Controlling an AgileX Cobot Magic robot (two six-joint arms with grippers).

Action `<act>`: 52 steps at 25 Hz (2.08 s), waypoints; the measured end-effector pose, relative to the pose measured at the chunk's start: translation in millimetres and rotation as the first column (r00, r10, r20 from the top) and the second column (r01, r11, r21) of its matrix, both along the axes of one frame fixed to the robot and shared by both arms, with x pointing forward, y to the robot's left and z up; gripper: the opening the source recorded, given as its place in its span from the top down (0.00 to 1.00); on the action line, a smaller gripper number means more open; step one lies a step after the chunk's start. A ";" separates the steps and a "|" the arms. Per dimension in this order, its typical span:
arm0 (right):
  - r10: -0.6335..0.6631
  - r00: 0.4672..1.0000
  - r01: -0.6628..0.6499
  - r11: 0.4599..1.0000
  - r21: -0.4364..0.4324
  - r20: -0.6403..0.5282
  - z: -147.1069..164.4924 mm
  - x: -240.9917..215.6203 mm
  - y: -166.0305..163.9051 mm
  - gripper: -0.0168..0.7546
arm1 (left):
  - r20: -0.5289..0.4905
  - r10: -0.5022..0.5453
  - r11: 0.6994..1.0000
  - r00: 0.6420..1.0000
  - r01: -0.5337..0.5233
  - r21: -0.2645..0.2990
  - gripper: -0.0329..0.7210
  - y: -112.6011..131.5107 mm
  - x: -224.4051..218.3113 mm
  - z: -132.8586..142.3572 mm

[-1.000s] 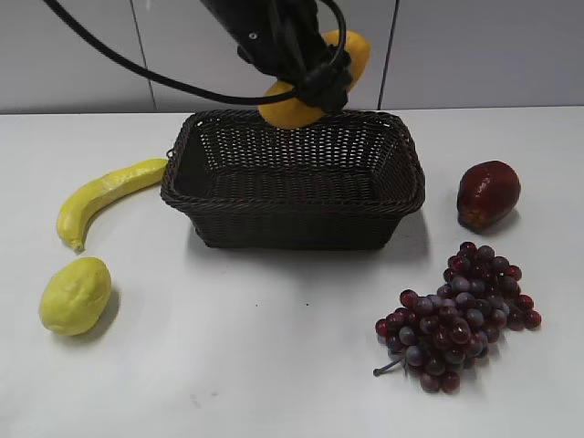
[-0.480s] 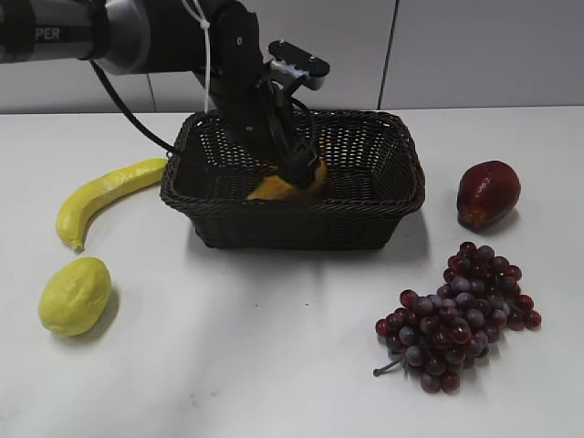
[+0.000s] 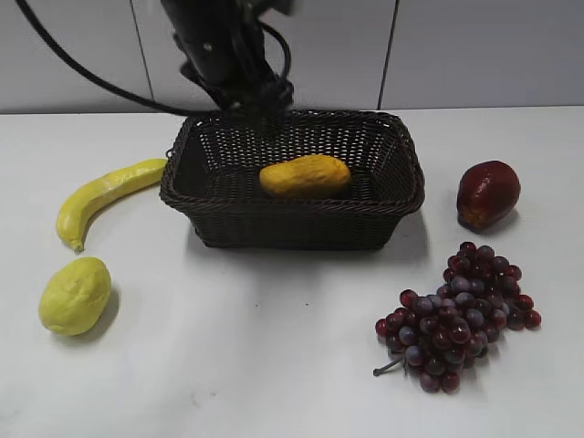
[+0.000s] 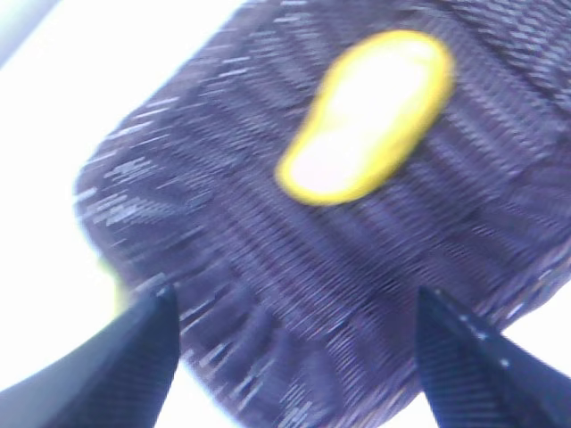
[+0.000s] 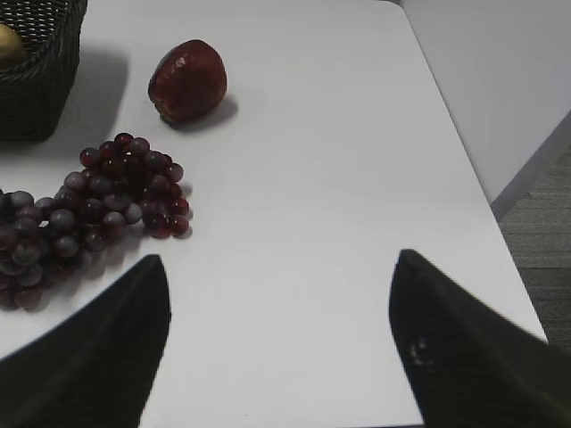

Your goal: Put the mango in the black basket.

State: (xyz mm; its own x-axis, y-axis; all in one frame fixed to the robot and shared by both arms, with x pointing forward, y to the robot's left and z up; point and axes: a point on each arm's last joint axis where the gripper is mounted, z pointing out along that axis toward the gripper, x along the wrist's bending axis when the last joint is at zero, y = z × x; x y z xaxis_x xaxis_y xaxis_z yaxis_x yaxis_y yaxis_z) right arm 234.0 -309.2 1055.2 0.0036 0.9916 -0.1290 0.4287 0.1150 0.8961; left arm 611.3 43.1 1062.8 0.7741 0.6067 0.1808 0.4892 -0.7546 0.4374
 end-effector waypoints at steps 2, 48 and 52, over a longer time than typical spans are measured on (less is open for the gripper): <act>0.000 1.000 0.000 1.000 0.000 0.000 0.0 0.0 0.0 0.22 | 0.033 0.064 0.998 0.997 -0.065 0.018 0.15 21.5 -3.1 26.4; 0.000 1.000 0.000 1.000 0.000 0.000 0.0 0.0 0.0 0.22 | 0.125 0.617 0.766 0.777 -0.555 -0.325 0.22 261.9 -361.7 -12.9; 0.000 1.000 0.000 1.000 0.000 0.000 0.0 0.0 0.0 0.22 | 0.117 0.566 0.796 0.816 -0.504 -0.335 0.22 256.8 -362.5 -14.1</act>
